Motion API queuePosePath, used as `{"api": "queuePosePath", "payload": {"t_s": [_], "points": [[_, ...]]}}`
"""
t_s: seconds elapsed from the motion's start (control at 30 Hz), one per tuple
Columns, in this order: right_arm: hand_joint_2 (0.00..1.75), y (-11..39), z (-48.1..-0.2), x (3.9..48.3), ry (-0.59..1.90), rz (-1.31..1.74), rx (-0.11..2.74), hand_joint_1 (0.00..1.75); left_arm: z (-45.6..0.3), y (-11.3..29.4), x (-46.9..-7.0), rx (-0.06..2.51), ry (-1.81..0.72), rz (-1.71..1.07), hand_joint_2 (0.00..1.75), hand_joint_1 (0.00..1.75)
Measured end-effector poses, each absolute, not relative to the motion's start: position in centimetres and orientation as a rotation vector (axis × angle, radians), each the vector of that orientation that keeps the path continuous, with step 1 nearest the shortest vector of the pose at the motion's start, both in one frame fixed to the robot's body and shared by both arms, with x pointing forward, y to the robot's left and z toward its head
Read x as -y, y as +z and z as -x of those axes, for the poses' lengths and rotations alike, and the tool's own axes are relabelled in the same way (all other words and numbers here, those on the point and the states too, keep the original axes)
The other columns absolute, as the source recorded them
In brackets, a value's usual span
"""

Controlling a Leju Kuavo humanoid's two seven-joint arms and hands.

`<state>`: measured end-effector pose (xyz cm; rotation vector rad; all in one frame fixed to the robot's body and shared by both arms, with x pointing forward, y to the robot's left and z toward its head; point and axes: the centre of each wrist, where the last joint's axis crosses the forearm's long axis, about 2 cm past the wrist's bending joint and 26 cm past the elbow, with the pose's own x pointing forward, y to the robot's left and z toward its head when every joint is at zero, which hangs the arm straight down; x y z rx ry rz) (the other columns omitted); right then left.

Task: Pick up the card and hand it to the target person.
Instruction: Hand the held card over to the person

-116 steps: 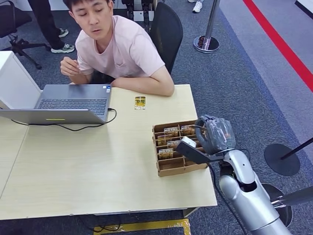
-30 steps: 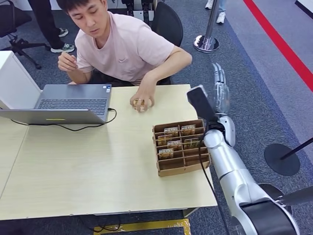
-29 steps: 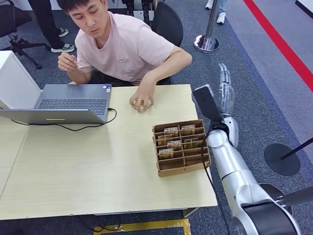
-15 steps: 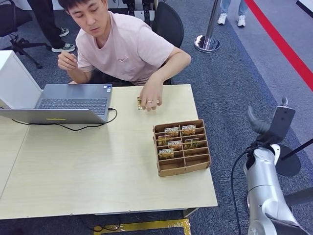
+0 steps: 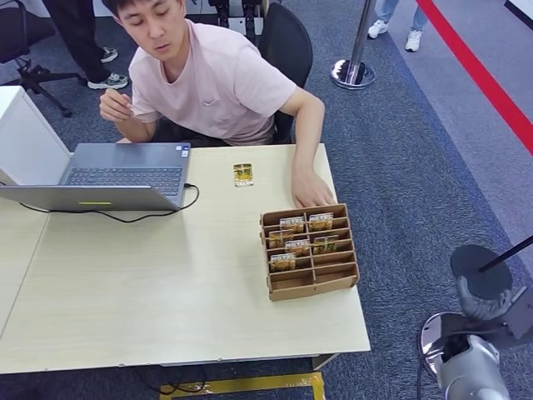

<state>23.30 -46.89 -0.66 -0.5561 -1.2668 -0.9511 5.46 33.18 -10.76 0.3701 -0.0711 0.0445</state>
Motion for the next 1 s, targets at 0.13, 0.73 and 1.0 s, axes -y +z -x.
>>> {"api": "queuePosePath", "payload": {"t_s": [0.13, 0.73, 1.0], "points": [[1.75, -3.8, -18.8, 46.1, -1.028, 0.542, 1.068, 0.00, -5.5, -10.8, -33.2, 0.071, 0.045, -0.370, 1.75, 0.00], [0.00, -9.4, -7.9, 40.0, -0.921, 0.376, 0.397, 0.00, -5.5, -10.8, -33.2, 0.064, 0.047, -0.374, 1.75, 0.00], [1.75, -10.2, -6.2, 37.8, -0.827, 0.323, 0.291, 0.00, -5.4, -10.8, -33.2, 0.048, 0.047, -0.381, 0.87, 0.00]]}}
